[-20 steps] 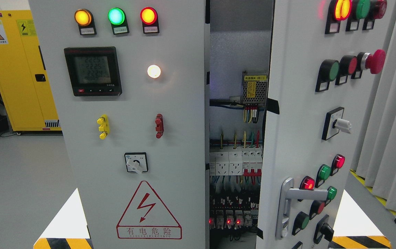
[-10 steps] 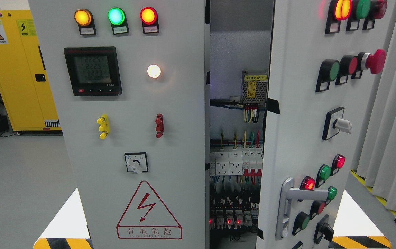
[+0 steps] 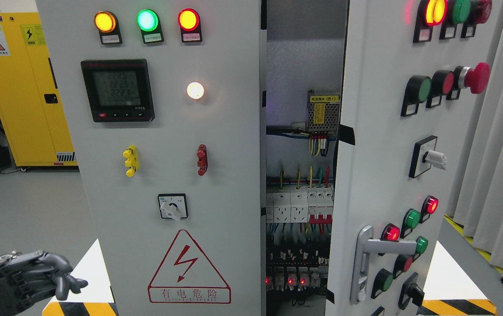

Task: Open door with both hands
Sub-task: 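Reach the left hand toward the gap between the two cabinet doors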

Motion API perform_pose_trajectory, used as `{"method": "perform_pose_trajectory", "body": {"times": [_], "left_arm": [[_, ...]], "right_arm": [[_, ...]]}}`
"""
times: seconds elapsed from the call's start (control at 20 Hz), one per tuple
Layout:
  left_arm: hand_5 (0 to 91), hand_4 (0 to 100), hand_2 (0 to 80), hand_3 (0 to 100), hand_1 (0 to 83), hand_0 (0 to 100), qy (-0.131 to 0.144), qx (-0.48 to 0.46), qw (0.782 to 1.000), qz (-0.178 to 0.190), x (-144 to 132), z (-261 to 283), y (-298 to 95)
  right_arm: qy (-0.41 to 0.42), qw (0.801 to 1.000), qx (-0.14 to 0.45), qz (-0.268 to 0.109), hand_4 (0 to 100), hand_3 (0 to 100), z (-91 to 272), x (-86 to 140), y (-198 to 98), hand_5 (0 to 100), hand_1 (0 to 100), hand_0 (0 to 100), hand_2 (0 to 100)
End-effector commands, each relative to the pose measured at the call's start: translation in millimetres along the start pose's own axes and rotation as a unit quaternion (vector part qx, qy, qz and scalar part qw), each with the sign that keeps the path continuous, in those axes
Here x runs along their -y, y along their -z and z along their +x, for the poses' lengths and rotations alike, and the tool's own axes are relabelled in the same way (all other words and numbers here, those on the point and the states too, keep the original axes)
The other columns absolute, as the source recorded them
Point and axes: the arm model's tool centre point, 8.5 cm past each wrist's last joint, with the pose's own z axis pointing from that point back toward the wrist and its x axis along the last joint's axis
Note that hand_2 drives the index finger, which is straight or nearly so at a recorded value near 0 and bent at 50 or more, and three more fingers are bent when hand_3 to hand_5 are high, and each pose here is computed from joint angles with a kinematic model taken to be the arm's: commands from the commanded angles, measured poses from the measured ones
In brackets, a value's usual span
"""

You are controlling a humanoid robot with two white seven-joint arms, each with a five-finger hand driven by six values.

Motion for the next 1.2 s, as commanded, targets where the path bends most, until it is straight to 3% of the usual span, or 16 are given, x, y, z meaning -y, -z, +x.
{"method": "perform_pose_trajectory", "body": {"times": [0.0, 0.4, 0.8, 1.15], "left_arm": [[3.3, 30, 21.6, 46, 9.7, 0, -0.021, -0.019, 0.997, -0.066, -2, 19, 60], [0.0, 22, 17.9, 42, 10.1, 0, -0.096, 0.003, 0.992, -0.076, -15, -8, 173], [0.0, 21, 16.3, 39, 9.9, 0, -0.096, -0.008, 0.986, -0.136, 10, -13, 245], [0.0, 17, 13.9, 34, 9.6, 0, -0.094, -0.011, 0.982, -0.162, 19, 0, 296]], "right_arm": [[-0.013, 1.0, 0.0, 0.013, 0, 0, 0, -17, 0, 0, 11, 21, 0], [-0.013, 1.0, 0.001, 0.013, 0, 0, 1, -17, 0, 0, 11, 21, 0], [-0.013, 1.0, 0.0, 0.013, 0, 0, 0, -17, 0, 0, 11, 21, 0], [-0.013, 1.0, 0.001, 0.013, 0, 0, 1, -17, 0, 0, 11, 21, 0]]}}
